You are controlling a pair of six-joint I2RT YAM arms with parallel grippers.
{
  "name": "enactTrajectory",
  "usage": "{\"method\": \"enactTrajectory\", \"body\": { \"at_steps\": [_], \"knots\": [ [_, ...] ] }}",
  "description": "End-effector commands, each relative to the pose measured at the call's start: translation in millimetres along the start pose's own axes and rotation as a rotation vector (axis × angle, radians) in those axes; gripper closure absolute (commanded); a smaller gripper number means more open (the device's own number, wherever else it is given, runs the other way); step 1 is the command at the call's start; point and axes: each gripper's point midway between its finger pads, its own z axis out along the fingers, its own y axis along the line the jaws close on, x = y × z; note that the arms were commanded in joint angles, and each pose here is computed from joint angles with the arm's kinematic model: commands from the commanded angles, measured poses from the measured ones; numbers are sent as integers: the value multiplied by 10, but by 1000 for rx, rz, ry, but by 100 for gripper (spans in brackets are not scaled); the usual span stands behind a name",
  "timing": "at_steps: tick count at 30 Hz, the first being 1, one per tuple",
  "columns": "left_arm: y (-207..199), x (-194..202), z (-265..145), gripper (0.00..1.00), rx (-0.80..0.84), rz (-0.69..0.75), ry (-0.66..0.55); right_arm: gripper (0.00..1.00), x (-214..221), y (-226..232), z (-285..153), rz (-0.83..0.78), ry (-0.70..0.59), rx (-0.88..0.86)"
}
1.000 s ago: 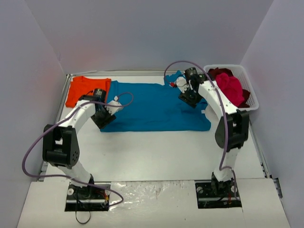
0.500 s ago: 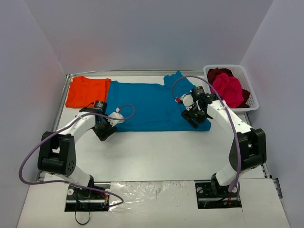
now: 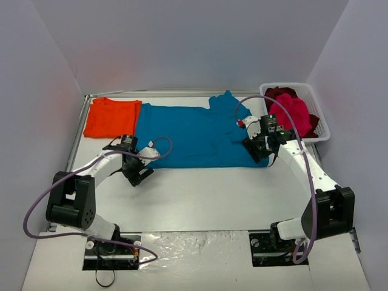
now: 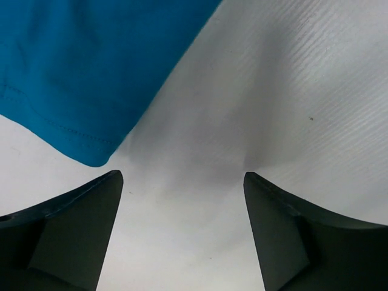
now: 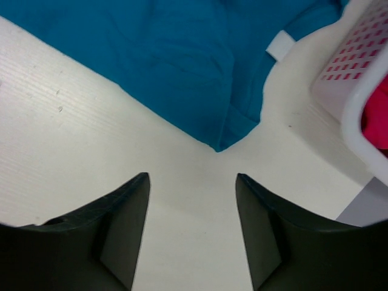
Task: Fold and stack the t-shirts
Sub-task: Fold the flattened tshirt in 1/3 of the way
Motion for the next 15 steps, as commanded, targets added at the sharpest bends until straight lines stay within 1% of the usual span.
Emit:
{"method": "enactTrajectory", "body": {
  "at_steps": [1,3,5,7,9,10,12,14,15],
  "knots": [
    [72,-155,-178,17,-67,-13,-113,49,-279,-225,-278,36,-149,89],
    [81,-195,-276,13,-88,-21,-166,53,-339,-327,-355,43,-163,128],
    [109,-192,-310,11,-103,-30,-187,53,-358,-353,-369,50,-167,133],
    [118,-158,-311,10,-110,-40,-185,47,-399,-338,-376,70,-190,112],
    [136,-116,-285,7,-101,-57,-173,45,-399,-298,-351,95,-207,87],
    [137,-105,-278,6,-92,-67,-174,44,-402,-332,-382,112,-232,93],
    [157,-68,-263,3,-83,-87,-172,42,-386,-373,-405,135,-258,115],
    [184,-72,-295,3,-90,-102,-183,38,-335,-436,-436,172,-292,160],
    [198,-66,-316,3,-94,-111,-192,32,-317,-460,-439,187,-303,182]
  ]
}}
